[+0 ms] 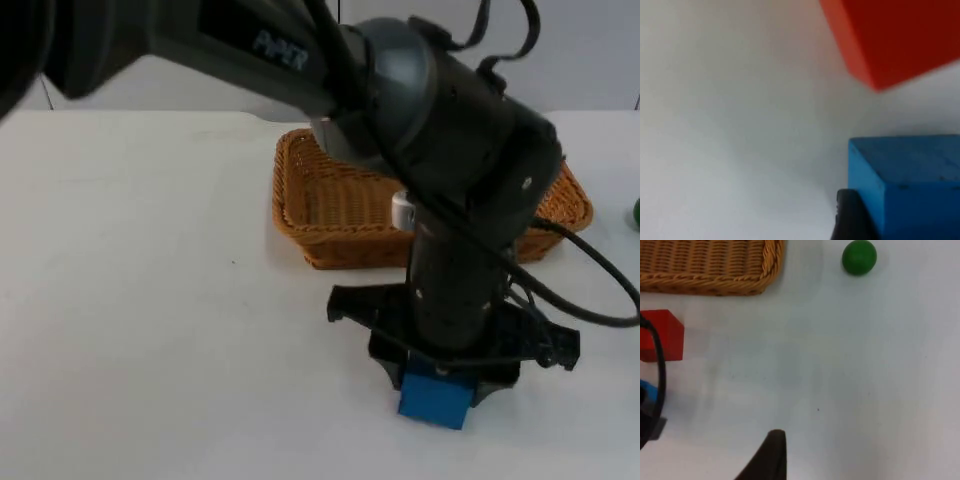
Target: Place all geometric objects except the red cube into the basket.
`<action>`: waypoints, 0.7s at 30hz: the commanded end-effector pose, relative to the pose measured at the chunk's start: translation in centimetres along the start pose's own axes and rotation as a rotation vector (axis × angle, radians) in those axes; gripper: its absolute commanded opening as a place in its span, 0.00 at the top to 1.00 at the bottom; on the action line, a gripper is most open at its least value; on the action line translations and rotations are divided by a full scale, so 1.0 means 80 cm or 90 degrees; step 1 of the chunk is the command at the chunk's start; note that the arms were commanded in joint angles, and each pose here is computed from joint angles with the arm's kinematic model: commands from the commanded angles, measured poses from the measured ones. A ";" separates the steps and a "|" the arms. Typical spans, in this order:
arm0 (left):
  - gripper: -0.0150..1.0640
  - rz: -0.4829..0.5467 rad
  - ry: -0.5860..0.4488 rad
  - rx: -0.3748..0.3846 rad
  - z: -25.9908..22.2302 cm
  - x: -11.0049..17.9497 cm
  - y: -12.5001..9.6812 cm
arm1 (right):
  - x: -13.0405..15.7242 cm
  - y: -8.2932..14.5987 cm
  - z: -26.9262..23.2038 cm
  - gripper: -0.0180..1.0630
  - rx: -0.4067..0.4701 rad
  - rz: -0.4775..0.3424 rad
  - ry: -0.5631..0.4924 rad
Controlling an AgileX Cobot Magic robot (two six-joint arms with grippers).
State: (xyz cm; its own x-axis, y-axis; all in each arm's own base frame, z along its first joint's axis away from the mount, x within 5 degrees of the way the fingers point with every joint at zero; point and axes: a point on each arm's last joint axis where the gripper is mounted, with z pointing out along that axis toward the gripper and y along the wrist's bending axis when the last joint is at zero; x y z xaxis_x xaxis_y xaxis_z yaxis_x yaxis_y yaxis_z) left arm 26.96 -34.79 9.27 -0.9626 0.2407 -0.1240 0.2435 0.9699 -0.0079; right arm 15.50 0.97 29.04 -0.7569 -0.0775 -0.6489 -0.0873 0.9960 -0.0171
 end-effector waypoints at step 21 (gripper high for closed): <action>0.99 0.385 -0.067 0.077 -0.152 -0.007 0.028 | -0.001 -0.002 -0.002 0.01 0.006 0.000 0.001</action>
State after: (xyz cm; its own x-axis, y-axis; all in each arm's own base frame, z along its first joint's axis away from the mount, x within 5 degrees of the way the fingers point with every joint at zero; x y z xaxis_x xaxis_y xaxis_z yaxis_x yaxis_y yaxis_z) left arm 26.45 -32.41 20.94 -0.6422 0.7341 -0.2206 0.7546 0.6561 -0.0135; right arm 15.48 0.97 29.02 -0.7586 -0.0738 -0.6474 -0.0845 0.9963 -0.0146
